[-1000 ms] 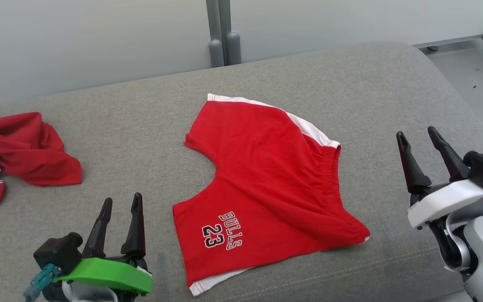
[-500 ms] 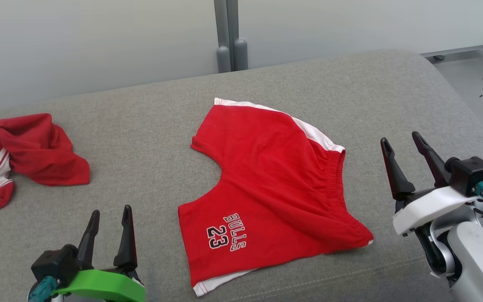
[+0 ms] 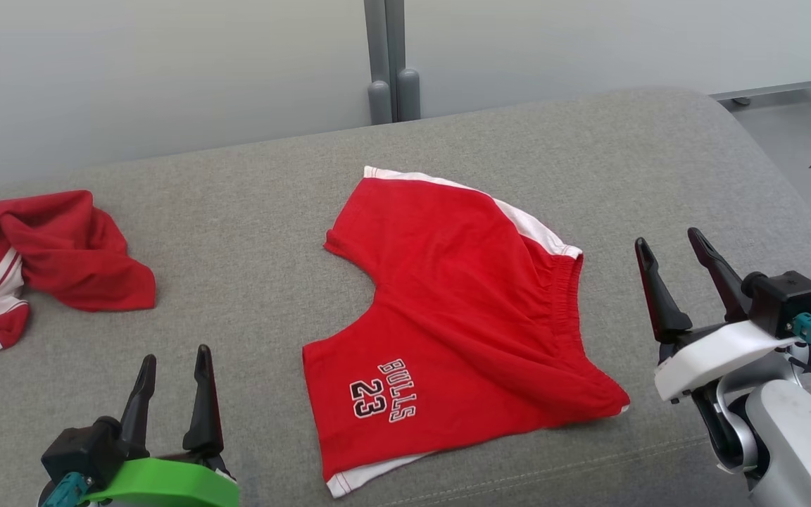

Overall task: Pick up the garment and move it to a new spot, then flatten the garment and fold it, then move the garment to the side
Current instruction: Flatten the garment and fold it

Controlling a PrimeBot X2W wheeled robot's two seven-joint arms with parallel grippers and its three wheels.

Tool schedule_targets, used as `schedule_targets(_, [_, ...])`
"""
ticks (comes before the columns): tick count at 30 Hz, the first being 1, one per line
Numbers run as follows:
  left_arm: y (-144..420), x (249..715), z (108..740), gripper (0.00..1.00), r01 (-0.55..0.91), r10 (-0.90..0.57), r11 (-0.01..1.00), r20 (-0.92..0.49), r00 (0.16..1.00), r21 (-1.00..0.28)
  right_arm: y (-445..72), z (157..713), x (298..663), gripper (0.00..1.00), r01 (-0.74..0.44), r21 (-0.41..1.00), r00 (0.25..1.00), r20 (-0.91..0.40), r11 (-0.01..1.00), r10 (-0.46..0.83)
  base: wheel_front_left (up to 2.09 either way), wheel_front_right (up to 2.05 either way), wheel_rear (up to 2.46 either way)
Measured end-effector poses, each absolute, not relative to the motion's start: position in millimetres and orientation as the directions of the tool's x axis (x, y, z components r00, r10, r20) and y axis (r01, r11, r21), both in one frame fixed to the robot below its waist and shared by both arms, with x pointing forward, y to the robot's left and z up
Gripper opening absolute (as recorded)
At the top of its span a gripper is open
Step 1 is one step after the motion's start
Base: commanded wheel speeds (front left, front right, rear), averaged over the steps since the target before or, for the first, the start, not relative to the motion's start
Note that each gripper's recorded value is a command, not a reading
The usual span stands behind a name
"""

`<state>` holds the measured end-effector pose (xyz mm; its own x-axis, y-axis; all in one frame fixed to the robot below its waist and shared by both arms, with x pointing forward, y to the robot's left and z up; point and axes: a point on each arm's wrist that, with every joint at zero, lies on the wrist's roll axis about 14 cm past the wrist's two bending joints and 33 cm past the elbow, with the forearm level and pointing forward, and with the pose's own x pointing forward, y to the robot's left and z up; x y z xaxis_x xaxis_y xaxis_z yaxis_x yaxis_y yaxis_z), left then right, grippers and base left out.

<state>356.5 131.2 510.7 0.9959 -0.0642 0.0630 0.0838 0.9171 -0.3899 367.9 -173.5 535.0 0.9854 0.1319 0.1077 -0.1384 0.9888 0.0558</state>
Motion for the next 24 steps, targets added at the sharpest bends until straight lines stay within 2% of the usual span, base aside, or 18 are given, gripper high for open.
schedule_targets(13, [125.8,349.7,497.8,1.0,0.082,-0.08,0.915,0.024,0.997,-0.396,-171.3,530.3,366.5,1.0,-0.138,0.046,0.986,0.099,0.989,0.133,0.0,0.0,0.0])
schedule_targets(19, [97.0,332.6,468.6,1.0,0.149,-0.193,0.899,-0.069,0.979,-0.411,-170.1,527.0,367.3,1.0,-0.143,0.04,0.986,0.091,0.989,0.139,0.0,0.0,0.0])
schedule_targets(24, [66.1,315.6,441.5,1.0,0.229,-0.324,0.879,-0.171,0.931,-0.419,-169.4,521.2,369.2,1.0,-0.151,0.041,0.986,0.074,0.988,0.147,0.0,0.0,0.0])
